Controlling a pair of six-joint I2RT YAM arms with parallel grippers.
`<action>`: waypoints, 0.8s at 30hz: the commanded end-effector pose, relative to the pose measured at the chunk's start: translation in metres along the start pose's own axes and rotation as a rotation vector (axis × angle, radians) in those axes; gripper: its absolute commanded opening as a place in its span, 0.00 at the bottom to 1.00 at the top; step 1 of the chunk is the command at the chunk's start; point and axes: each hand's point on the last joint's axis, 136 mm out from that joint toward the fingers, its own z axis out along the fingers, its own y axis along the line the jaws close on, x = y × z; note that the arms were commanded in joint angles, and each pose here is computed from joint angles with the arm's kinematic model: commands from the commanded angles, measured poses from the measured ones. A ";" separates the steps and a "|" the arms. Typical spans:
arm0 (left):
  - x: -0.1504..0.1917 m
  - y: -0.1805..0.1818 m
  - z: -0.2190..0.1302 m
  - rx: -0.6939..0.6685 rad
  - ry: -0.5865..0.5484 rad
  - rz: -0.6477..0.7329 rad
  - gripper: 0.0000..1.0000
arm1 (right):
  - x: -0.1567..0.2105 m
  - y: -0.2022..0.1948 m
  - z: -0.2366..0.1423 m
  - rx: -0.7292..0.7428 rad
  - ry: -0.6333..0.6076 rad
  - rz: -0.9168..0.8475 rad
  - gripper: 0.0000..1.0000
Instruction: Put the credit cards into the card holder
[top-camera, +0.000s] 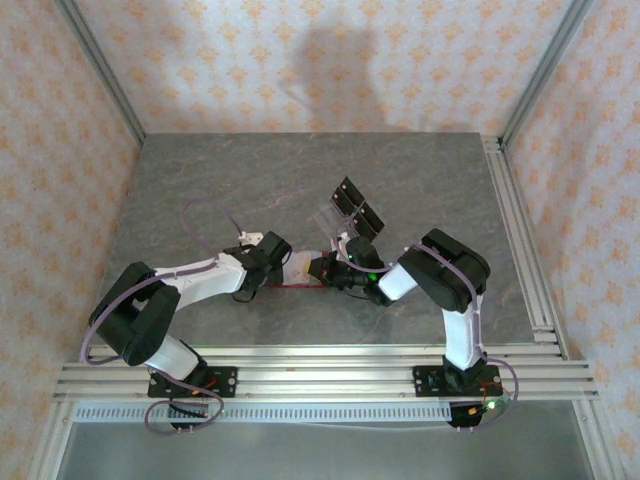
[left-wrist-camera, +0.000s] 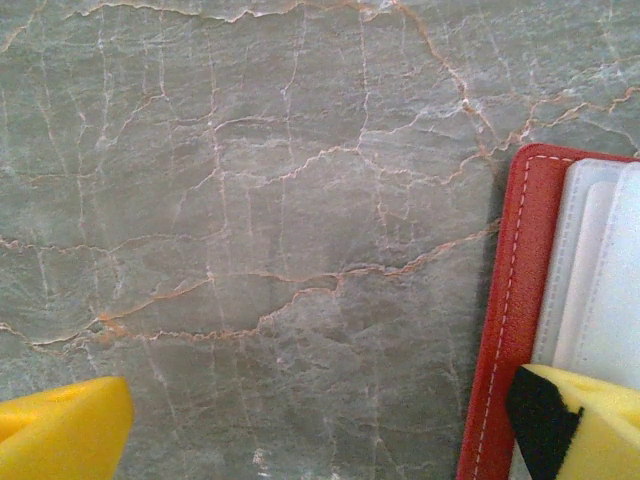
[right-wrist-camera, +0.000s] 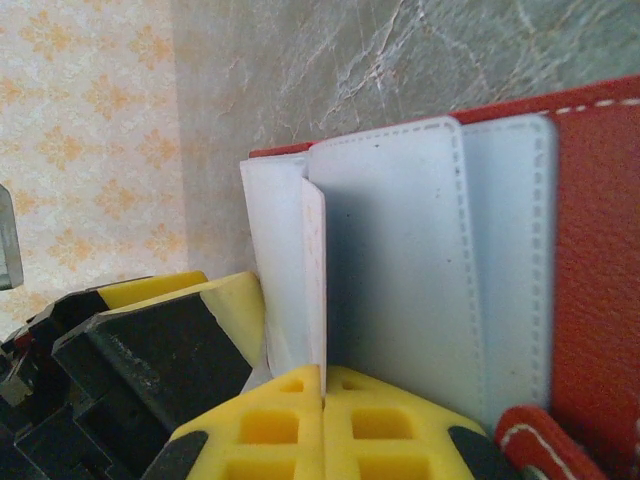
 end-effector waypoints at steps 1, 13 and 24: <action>0.002 0.010 -0.005 -0.031 -0.003 -0.002 0.99 | 0.022 -0.023 0.004 0.062 0.069 0.034 0.00; 0.001 0.005 -0.005 -0.019 0.006 0.001 0.99 | 0.009 -0.036 -0.003 0.168 0.049 -0.002 0.00; 0.005 -0.007 0.001 0.028 0.031 0.025 0.99 | -0.005 -0.035 -0.009 0.204 0.091 -0.063 0.00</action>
